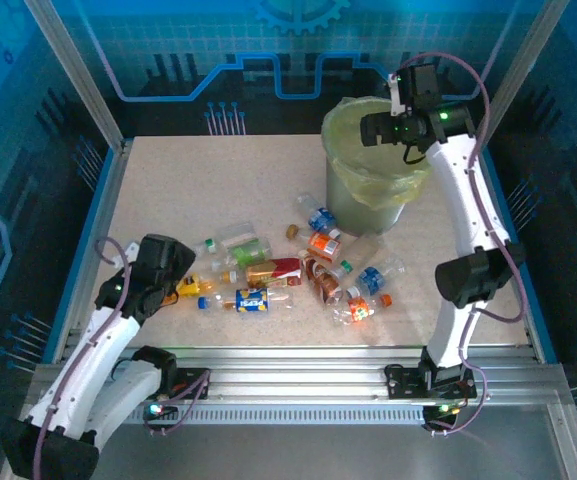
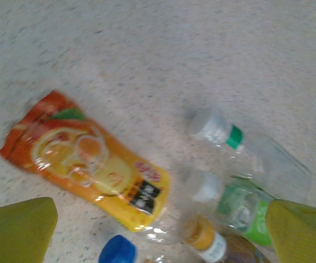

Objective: Put the plastic bottles in the bin

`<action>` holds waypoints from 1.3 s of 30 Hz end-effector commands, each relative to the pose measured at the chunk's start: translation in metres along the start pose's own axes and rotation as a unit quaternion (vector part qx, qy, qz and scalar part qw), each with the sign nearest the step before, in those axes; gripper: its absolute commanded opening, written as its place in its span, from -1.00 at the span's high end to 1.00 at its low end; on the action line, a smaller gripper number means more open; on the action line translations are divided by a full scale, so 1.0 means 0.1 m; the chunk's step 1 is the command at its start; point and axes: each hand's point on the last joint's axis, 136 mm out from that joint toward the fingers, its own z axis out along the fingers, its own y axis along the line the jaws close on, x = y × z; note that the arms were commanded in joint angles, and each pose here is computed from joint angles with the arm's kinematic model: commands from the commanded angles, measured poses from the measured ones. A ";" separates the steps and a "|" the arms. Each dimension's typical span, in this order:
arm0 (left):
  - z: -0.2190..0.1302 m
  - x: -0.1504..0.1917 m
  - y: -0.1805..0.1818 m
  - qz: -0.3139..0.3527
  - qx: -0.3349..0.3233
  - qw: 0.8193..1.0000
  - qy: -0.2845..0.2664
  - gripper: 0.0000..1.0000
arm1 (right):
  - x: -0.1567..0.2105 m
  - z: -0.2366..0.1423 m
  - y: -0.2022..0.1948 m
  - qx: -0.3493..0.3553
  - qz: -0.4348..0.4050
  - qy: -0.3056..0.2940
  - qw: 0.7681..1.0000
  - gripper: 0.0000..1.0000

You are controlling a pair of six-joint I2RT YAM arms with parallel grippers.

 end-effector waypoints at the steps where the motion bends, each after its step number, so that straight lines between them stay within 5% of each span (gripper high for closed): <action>1: 0.08 0.08 0.25 -0.074 -0.033 0.997 0.009 -0.98 | 0.10 -0.05 -0.02 -0.001 0.014 0.009 1.000 -0.99; 10: 0.36 0.19 0.41 -0.129 -0.050 0.990 0.041 -0.98 | 0.20 -0.18 0.08 -0.009 0.015 0.008 1.000 -0.99; 23: 0.73 0.17 0.35 -0.236 0.015 0.971 0.043 -0.98 | 0.30 -0.21 0.32 -0.023 -0.013 0.012 1.000 -0.99; 39: 1.05 0.09 0.36 -0.277 -0.003 0.960 0.040 -0.85 | 0.38 -0.07 0.34 -0.015 -0.013 0.029 0.999 -0.99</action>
